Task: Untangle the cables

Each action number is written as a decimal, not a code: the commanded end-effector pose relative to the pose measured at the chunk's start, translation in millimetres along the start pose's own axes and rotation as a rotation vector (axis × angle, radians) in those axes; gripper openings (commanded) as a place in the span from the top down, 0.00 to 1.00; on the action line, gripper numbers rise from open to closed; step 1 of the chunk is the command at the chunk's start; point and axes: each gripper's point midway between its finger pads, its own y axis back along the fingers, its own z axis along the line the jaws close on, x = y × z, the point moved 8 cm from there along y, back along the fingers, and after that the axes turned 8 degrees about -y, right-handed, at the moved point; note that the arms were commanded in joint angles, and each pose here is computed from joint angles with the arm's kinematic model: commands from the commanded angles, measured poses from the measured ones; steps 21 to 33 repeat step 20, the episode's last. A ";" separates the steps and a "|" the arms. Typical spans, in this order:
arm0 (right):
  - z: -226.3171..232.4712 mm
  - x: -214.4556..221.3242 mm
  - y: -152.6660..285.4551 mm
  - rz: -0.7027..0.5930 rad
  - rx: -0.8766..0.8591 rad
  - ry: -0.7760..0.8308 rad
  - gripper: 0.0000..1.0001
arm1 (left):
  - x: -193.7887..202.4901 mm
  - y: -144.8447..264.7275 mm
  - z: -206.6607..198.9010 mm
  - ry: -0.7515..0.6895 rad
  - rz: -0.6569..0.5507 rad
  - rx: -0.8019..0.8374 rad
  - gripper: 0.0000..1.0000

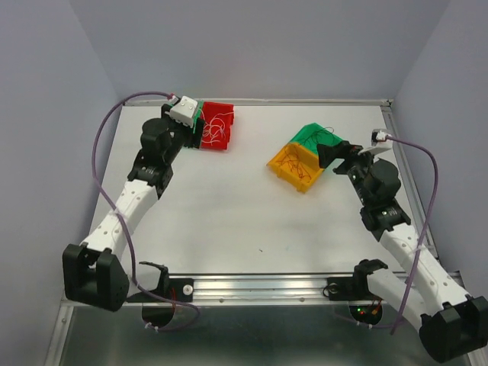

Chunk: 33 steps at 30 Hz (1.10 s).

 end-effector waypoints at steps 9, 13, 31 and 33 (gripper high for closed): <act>7.7 -14.6 29.7 -0.118 -0.107 0.060 0.00 | 19.8 103.2 -7.6 0.113 -0.270 -0.233 0.01; 5.9 -15.0 31.9 -0.128 -0.093 0.059 0.00 | 35.1 115.6 -19.2 0.063 -0.339 -0.198 0.01; 6.3 -15.5 34.0 -0.128 -0.104 0.080 0.00 | 36.7 118.5 -22.3 0.036 -0.366 -0.181 0.01; 6.3 -15.5 34.0 -0.128 -0.104 0.080 0.00 | 36.7 118.5 -22.3 0.036 -0.366 -0.181 0.01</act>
